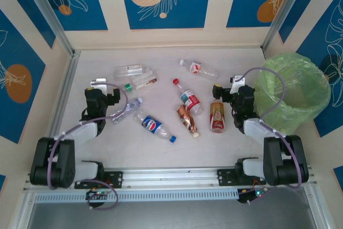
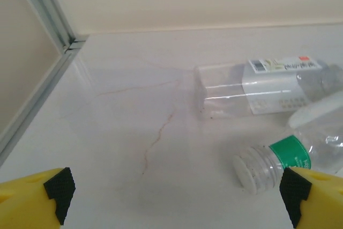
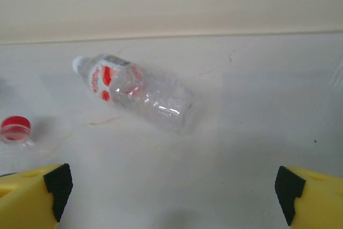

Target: Put the plastic bottles in the bin

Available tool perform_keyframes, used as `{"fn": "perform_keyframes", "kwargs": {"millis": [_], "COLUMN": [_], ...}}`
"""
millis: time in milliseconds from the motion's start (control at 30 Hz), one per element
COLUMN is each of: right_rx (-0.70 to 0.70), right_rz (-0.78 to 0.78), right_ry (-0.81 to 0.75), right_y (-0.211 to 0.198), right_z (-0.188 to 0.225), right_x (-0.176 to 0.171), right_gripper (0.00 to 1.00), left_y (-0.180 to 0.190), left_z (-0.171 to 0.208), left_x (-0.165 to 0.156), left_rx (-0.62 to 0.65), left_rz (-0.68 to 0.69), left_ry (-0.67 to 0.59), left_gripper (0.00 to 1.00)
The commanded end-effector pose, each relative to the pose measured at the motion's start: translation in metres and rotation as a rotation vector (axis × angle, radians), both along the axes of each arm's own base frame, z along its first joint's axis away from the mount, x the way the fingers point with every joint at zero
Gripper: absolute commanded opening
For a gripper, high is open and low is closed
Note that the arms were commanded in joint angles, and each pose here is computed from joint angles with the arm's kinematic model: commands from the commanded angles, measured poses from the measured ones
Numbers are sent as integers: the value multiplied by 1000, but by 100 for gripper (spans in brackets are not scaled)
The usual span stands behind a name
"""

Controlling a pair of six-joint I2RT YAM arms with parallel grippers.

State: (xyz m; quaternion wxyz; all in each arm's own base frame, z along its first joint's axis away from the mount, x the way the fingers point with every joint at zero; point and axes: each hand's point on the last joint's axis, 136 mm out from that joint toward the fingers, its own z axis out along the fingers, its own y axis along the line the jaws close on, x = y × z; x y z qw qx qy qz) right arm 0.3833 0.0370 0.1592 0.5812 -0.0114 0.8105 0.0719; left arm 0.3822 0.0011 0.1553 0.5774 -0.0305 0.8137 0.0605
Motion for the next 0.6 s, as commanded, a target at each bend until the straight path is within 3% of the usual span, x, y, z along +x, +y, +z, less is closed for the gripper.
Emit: {"fn": "perform_keyframes", "kwargs": {"millis": [0,167,267,367,567], "right_rx": [69,200,260,291,313], "right_rz": [18,33,46,55,29], "right_ry": [62,93,152,177,164], "right_y": [9,21,28,33,31], "right_z": [9,26,26,27,33], "right_x": [-6,-9,-12,-12,-8], "right_gripper": [100,100,99,100,99], "left_y": [12,11,29,13,-26], "left_z": [9,11,5,-4,-13], "left_x": [-10,-27,-55,-67,-90], "left_rx": [-81,-223,-222,-270,-365], "left_rz": [114,206,386,334,142], "left_ry": [63,282,484,615,703], "left_gripper": [100,100,100,100,100]}}
